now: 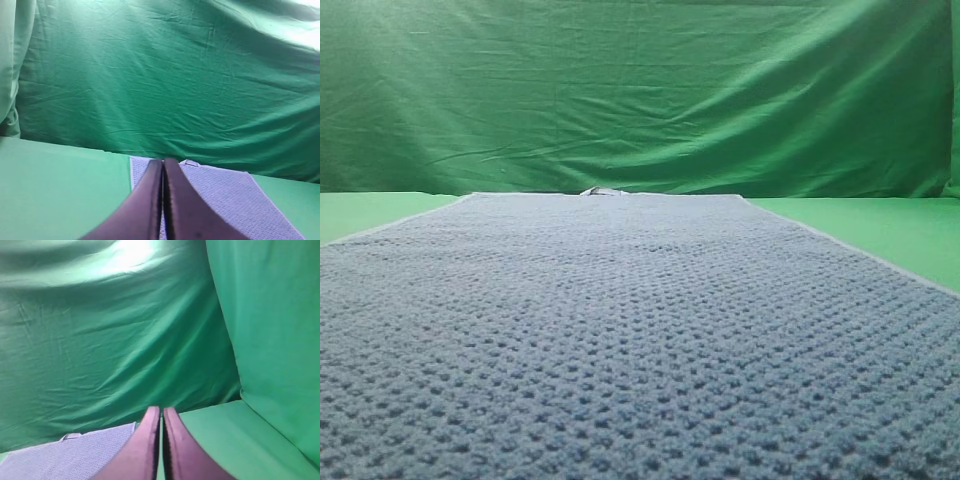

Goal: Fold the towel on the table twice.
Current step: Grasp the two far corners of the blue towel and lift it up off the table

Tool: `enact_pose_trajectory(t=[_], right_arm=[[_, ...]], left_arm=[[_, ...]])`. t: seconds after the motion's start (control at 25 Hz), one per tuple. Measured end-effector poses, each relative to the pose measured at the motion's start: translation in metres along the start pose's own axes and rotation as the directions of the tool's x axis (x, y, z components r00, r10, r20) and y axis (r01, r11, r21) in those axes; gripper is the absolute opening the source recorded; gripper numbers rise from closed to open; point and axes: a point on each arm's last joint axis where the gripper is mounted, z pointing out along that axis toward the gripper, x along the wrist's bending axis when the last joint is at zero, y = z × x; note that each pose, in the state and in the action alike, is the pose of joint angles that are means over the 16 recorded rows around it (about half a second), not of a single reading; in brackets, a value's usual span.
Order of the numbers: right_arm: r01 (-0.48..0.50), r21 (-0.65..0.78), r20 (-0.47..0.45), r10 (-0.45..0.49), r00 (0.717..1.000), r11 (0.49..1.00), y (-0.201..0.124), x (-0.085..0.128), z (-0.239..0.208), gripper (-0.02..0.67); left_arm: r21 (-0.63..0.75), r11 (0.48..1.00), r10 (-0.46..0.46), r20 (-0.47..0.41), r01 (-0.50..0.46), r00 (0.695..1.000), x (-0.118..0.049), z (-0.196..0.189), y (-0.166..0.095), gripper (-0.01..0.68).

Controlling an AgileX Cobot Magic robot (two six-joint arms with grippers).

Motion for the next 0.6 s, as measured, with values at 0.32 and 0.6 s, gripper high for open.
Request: enact_pose_trajectory(t=[0.32,0.6], right_arm=[[0.061,0.237,-0.049,-0.051,0.997,0.969,0.017,0.008,0.024,0.000],[0.150,0.527,-0.147,-0.085,0.986,0.837,0.027,0.018,0.069,0.000]], left_arm=[[0.235,0.972,0.003,-0.021,0.002,1.000,-0.003,0.021,0.001,0.000],[0.517,0.856,0.031,-0.037,-0.007,0.999,-0.008,0.057,0.003,0.000]])
